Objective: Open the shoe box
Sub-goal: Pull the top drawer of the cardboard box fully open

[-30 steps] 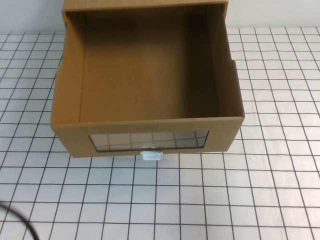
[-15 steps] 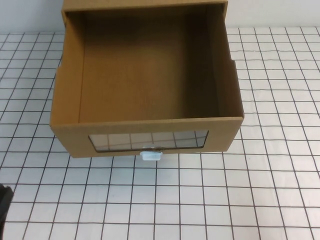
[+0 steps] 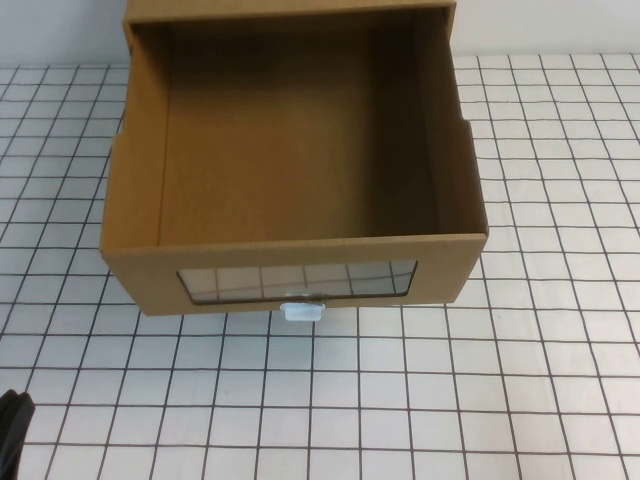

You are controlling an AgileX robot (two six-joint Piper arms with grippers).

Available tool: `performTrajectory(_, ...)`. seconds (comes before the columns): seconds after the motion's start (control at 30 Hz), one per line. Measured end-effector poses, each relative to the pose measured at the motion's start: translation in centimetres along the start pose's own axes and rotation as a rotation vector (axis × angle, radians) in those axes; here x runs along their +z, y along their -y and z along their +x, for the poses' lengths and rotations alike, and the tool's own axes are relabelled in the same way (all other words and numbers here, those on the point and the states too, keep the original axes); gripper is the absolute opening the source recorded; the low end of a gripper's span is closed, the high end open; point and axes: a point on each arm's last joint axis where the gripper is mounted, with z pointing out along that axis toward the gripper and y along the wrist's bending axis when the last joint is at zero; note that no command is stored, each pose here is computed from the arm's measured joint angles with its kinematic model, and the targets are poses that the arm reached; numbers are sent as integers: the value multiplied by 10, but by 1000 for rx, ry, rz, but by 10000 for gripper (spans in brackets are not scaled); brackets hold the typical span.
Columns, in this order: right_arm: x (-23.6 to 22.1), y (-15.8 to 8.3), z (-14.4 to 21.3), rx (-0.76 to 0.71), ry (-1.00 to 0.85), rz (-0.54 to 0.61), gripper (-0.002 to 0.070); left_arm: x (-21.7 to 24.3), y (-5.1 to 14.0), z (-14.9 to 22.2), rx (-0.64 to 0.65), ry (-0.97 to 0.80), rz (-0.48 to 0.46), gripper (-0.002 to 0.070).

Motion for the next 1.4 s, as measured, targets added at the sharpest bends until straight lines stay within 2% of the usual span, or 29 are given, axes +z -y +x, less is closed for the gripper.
performTrajectory(0.57,0,0,1,0,-10,-1,-13,0,0,0,-2,2,-1,-2)
performTrajectory(0.73,0,3,3,-115,11,24,-13,0,0,0,-2,2,-1,-2)
performTrajectory(0.87,-6,12,21,-219,35,77,-13,0,0,0,-4,2,-1,-2)
performTrajectory(1.1,-16,26,72,-248,58,110,-13,0,0,0,-4,2,-1,-2)
performTrajectory(1.4,-18,29,97,-236,-194,113,-13,0,0,0,-4,2,-1,-2)
